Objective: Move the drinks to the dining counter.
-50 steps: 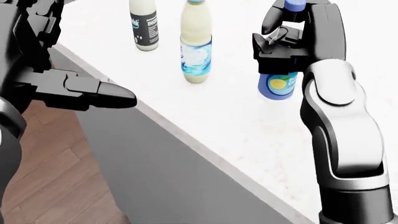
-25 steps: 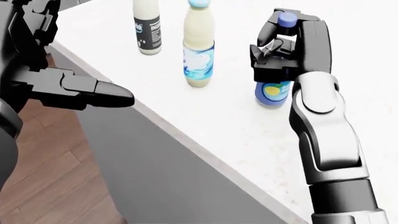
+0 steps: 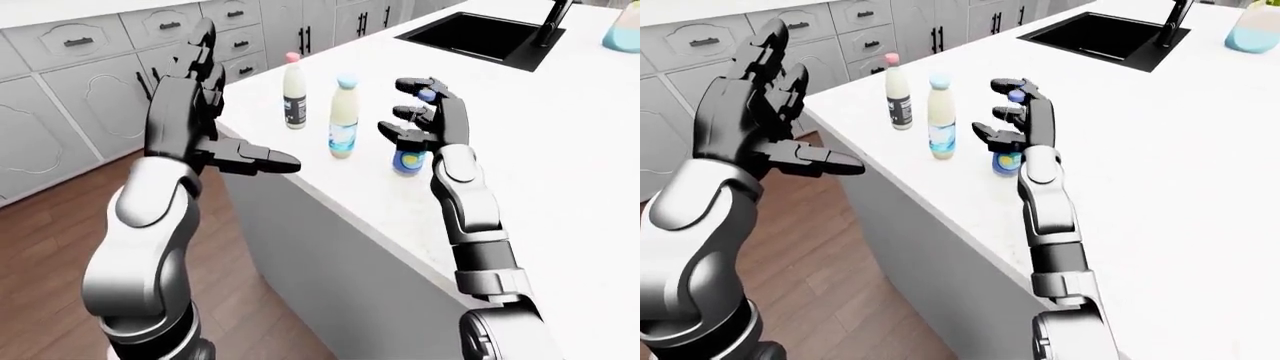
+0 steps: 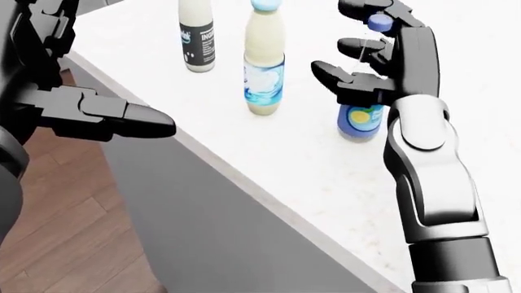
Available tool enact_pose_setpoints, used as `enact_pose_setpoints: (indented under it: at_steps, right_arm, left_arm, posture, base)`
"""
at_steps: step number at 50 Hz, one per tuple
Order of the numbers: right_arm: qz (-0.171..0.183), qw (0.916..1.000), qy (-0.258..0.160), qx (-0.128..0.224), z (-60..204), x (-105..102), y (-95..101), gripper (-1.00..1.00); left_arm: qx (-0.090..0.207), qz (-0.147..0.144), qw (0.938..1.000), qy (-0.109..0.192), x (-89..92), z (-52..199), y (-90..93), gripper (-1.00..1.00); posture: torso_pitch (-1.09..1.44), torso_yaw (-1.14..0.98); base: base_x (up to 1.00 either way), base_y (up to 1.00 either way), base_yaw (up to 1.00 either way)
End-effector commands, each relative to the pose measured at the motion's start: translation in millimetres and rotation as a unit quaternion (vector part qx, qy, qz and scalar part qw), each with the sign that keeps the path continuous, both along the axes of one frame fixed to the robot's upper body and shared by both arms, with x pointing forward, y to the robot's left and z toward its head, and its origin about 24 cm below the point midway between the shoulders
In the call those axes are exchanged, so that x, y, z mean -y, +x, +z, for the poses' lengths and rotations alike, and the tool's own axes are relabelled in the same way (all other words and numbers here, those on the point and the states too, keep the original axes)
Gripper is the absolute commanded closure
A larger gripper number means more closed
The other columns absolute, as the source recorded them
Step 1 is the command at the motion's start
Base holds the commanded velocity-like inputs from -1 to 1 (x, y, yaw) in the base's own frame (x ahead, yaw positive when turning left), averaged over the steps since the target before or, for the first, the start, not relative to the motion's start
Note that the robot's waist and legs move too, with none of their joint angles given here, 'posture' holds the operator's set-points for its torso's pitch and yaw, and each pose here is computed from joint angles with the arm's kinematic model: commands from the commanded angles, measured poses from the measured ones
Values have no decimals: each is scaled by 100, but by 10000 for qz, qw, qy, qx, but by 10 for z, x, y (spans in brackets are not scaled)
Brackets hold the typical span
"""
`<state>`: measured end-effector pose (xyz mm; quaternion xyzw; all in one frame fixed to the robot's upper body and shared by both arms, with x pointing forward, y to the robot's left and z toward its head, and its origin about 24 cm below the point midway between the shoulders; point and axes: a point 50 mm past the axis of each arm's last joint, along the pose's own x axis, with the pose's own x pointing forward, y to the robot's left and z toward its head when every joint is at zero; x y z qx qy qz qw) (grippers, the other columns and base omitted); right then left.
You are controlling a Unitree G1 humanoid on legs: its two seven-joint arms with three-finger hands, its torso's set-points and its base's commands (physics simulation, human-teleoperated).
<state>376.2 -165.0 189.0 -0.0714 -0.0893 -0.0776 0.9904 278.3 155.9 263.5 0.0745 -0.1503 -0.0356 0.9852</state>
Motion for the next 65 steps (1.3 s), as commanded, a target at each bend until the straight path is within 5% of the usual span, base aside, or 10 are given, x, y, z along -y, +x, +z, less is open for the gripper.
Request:
enact_pose_setpoints:
  at_steps: [1, 5, 14, 29, 39, 52, 65]
  right_arm:
    - [0, 9989, 20, 466, 194, 7, -23, -50]
    - [-7, 9989, 18, 473, 185, 19, -20, -55]
    - [-42, 9986, 63, 526, 220, 112, -144, -99]
    - [-199, 9963, 104, 826, 444, 407, -592, -100]
    - [-615, 9909, 231, 1177, 706, 725, -940, -100]
    - [-1076, 9760, 332, 1864, 1181, 1009, -1598, -100]
    - [-1388, 9659, 303, 2166, 1319, 1175, -2126, -100]
  left_arm:
    - [416, -17, 9991, 20, 8, 135, -53, -100]
    - [408, -11, 9992, 18, 4, 127, -57, -100]
    - [410, -12, 9992, 26, 8, 130, -58, -100]
    - [430, -22, 9991, 50, 36, 166, -65, -100]
    - [455, -10, 9989, 69, 30, 193, -63, -100]
    - [574, 16, 9983, 85, 16, 327, -113, -100]
    - [801, 173, 9966, 14, -95, 524, -236, -100]
  posture:
    - [0, 0]
    - [0, 0]
    - [0, 0]
    - [0, 0]
    - [0, 0]
    - [0, 0]
    - [0, 0]
  base:
    - [0, 0, 0]
    - [0, 0, 0]
    - [0, 0, 0]
    - [0, 0, 0]
    - [0, 0, 0]
    - [0, 0, 0]
    - [0, 0, 0]
